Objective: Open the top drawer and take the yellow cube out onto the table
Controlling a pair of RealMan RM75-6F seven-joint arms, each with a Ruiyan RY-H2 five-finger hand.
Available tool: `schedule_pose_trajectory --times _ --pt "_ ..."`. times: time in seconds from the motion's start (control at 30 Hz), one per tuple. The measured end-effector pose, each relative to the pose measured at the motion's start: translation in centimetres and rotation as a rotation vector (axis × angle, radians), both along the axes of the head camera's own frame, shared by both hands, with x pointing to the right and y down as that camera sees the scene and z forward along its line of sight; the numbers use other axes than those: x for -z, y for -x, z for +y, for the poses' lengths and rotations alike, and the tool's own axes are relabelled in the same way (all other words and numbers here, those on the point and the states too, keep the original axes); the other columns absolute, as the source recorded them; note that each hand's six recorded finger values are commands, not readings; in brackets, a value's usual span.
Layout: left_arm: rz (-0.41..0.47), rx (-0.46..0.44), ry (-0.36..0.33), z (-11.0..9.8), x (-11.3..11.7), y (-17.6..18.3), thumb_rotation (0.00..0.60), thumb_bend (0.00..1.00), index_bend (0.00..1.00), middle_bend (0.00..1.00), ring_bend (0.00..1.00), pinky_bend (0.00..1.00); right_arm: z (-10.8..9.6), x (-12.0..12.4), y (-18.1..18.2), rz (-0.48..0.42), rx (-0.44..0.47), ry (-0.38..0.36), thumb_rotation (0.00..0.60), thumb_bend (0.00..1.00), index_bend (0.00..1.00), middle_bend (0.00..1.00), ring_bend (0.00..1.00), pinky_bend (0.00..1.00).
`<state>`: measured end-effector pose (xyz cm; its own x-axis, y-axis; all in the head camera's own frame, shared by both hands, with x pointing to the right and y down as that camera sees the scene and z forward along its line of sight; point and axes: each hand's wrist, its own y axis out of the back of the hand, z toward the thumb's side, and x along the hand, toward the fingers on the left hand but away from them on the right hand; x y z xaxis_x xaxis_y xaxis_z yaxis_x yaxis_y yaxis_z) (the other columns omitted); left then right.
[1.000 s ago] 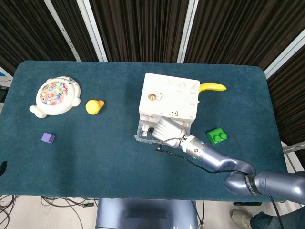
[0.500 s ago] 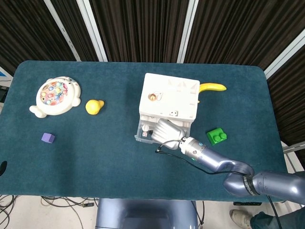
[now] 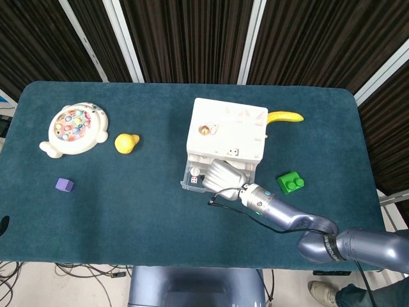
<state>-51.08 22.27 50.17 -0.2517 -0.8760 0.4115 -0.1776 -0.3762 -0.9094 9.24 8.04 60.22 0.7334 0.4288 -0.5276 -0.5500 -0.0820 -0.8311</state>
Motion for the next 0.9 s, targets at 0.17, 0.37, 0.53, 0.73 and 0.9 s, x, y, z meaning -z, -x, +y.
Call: schedule_pose_trajectory --times 0.17,0.37,0.53,0.73,0.9 --pt "0.0 0.001 0.0 0.0 0.0 0.0 0.6 0.3 0.06 0.0 0.0 0.0 0.09 -0.11 0.01 0.003 -0.001 -0.001 0.6 0.23 0.51 1.0 1.0 1.0" --pt "0.001 0.0 0.002 0.02 0.0 -0.02 0.6 0.3 0.06 0.0 0.0 0.0 0.12 -0.09 0.11 -0.004 -0.002 -0.009 0.6 0.23 0.55 1.0 1.0 1.0" --pt "0.001 0.001 0.002 0.03 0.01 -0.01 0.6 0.3 0.06 0.0 0.0 0.0 0.18 0.05 0.23 -0.012 -0.001 -0.011 0.6 0.23 0.56 1.0 1.0 1.0" --pt "0.002 0.0 0.002 0.02 0.01 -0.03 0.6 0.3 0.06 0.0 0.0 0.0 0.09 0.36 0.25 -0.021 -0.003 -0.018 0.6 0.23 0.57 1.0 1.0 1.0" --pt "0.002 -0.001 0.003 0.03 0.01 -0.03 0.6 0.3 0.06 0.0 0.0 0.0 -0.15 0.66 0.15 -0.031 -0.018 -0.016 0.6 0.23 0.57 1.0 1.0 1.0"
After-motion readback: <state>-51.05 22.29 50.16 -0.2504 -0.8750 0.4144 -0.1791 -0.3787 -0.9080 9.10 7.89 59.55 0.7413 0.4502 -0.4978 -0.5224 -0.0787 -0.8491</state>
